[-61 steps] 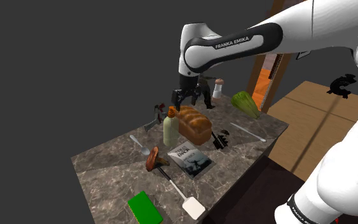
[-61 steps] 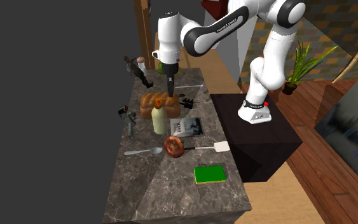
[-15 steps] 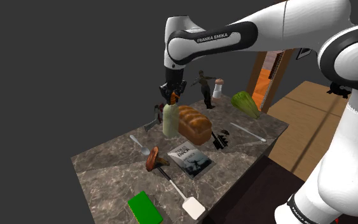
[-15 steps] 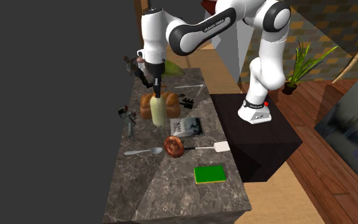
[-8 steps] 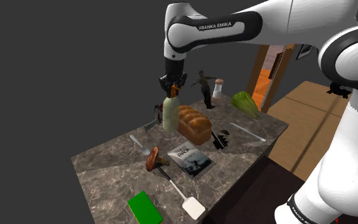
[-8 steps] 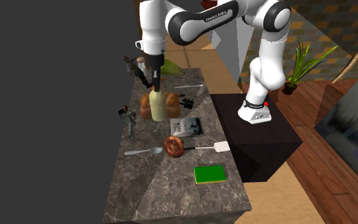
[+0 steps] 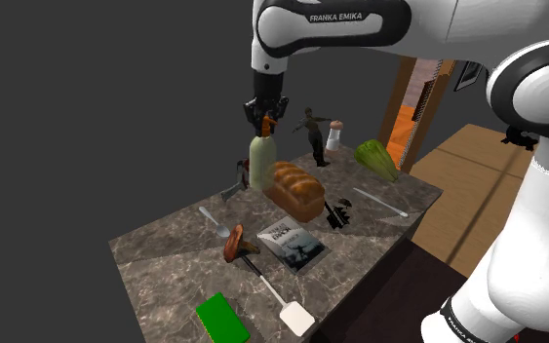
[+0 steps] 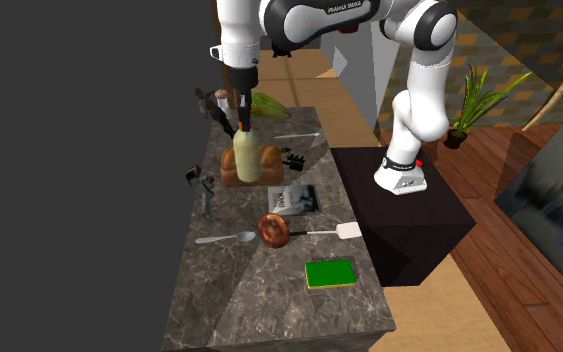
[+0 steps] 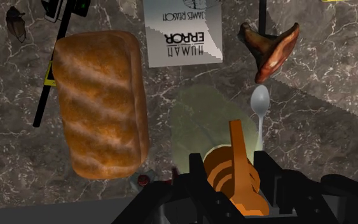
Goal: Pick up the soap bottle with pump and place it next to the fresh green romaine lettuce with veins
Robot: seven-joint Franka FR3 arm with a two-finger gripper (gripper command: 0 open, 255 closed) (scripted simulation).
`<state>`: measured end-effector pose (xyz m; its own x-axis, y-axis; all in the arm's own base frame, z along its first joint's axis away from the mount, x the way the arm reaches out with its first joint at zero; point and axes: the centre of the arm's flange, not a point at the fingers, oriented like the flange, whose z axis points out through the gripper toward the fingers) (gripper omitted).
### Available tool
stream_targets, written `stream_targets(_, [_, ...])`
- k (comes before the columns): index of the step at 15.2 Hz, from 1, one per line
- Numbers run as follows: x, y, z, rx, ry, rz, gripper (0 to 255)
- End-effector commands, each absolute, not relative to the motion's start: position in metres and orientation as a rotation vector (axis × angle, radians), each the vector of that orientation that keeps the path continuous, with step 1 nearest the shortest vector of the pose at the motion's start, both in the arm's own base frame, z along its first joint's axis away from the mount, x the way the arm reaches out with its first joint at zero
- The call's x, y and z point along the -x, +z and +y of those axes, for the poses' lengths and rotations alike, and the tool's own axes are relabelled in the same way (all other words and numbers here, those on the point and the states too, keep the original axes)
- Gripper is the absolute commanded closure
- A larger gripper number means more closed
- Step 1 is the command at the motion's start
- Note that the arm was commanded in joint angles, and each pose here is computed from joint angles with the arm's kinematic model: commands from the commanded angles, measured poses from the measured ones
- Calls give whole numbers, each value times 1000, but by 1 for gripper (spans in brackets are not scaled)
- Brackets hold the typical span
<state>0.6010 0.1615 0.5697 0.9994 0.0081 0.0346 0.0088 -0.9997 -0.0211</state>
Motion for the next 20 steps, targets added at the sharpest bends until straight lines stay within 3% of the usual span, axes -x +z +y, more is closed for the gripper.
stream_targets(1, [-602,580,161,3120,-54,-13,255])
stream_targets(9, [-602,618,161,3120,-54,-13,255])
stream_targets(20, [-592,618,16,3120,-54,-13,255])
